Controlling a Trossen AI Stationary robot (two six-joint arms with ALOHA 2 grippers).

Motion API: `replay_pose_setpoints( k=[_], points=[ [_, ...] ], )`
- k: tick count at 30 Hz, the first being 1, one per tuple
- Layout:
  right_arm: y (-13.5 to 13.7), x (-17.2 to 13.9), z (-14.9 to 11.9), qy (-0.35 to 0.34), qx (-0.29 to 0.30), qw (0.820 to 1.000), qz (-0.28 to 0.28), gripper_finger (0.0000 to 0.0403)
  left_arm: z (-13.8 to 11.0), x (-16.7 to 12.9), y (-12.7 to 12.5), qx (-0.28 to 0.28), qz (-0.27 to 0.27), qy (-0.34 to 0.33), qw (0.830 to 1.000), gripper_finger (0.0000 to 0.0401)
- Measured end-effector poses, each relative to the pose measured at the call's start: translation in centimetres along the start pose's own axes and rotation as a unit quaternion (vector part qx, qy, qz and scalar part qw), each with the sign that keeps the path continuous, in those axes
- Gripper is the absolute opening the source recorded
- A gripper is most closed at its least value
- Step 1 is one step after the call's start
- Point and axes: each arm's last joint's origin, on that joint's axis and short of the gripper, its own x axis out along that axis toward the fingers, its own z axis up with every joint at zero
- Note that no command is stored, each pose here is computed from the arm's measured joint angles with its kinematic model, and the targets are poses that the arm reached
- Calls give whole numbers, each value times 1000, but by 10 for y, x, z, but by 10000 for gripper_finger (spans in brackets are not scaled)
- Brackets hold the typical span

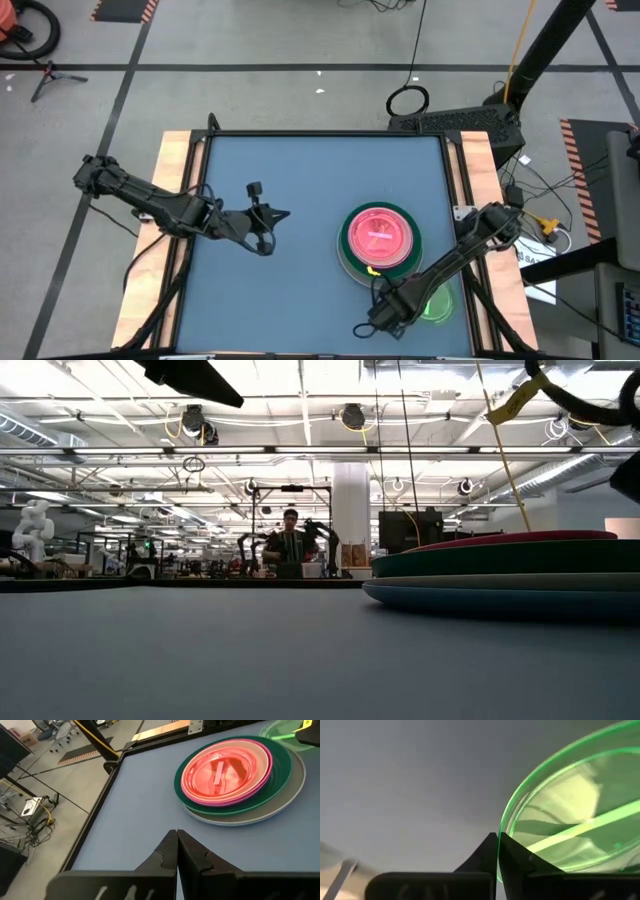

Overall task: Stack plastic plates
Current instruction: Stack the light green plate on top of the light pink plate

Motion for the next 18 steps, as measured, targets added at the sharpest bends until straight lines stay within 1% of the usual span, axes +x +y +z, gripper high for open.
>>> replay_pose_setpoints(
  k=[4,7,11,14,18],
  points=[
    [-2,-9,-6,24,-27,999,20,8,2,0,0,-5,0,-7,1000,1],
    [-4,-19,-12,33,-63,997,43,3,2,0,0,-6,0,-9,1000,1],
    [-9,-36,-21,34,-94,992,76,3,2,0,0,-6,0,-9,1000,1],
    [-13,-52,-29,24,-115,987,112,3,2,0,0,-6,0,-9,1000,1],
    [-22,-72,-40,15,-121,981,150,2,2,0,0,-6,0,-9,1000,1]
  ],
)
